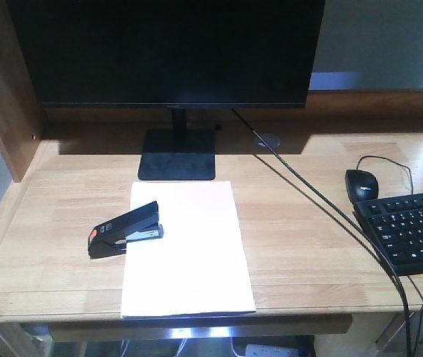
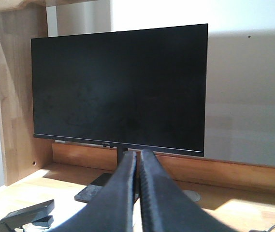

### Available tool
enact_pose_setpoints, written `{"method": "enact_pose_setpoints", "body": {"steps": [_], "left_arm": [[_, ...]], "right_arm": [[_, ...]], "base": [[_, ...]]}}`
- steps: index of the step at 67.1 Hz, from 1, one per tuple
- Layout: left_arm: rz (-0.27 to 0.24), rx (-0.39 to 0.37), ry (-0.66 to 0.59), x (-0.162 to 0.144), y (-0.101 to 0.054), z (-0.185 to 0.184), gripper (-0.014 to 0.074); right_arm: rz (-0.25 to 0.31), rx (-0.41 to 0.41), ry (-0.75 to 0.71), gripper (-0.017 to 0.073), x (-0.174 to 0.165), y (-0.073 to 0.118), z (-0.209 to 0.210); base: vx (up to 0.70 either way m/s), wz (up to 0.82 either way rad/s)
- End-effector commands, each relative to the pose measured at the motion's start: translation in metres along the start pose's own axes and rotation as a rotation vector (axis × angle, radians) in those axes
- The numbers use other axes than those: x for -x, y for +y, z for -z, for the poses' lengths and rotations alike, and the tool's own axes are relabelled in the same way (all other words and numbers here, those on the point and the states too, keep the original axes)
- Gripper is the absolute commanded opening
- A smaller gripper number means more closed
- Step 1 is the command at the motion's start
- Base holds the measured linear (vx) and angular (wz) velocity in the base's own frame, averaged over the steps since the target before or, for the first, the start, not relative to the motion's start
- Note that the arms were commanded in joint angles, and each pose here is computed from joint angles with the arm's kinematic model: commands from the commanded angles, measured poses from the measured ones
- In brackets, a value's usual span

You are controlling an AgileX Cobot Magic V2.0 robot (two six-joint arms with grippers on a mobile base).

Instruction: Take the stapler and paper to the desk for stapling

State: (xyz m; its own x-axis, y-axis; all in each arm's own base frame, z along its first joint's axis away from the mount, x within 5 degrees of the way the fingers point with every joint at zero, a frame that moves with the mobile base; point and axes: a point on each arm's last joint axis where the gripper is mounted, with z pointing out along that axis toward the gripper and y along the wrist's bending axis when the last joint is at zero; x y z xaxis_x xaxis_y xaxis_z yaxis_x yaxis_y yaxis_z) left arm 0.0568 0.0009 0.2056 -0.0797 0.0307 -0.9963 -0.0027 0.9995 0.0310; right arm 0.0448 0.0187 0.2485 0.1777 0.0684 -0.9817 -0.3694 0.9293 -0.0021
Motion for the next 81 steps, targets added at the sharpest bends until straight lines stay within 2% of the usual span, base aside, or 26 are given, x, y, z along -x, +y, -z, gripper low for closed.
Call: {"method": "enact_pose_setpoints", "body": {"steps": [1, 16, 37, 48, 59, 81], "left_arm": [[0.023, 0.027, -0.111, 0.008, 0.001, 0.003, -0.0006], [0.073, 0.085, -0.1, -0.014, 0.004, -0.001, -0.0006], [0.099, 0.078, -0.112, -0.013, 0.003, -0.001, -0.0006], [0.071, 0.082, -0.139, -0.01, 0.004, 0.0, -0.0006], [0.117, 0.079, -0.141, -0.01, 0.004, 0.0, -0.0006], [0.064, 0.052, -0.139, -0.01, 0.002, 0.0, -0.0006]], "right_arm": [[0.06, -0.028, -0.017, -0.0009, 0.008, -0.002, -0.001], [0.06, -0.028, -0.017, -0.0009, 0.008, -0.002, -0.001], [0.06, -0.028, -0.017, -0.0009, 0.008, -0.002, -0.001], [0.06, -0.028, -0.017, -0.0009, 0.008, -0.002, -0.001], [0.06, -0.028, -0.017, -0.0009, 0.008, -0.002, -0.001], [0.06, -0.028, -0.017, -0.0009, 0.008, -0.002, -0.001]], "base": [[0.0, 0.0], [0.0, 0.0], [0.0, 0.0], [0.0, 0.0], [0.0, 0.0], [0.0, 0.0]]}}
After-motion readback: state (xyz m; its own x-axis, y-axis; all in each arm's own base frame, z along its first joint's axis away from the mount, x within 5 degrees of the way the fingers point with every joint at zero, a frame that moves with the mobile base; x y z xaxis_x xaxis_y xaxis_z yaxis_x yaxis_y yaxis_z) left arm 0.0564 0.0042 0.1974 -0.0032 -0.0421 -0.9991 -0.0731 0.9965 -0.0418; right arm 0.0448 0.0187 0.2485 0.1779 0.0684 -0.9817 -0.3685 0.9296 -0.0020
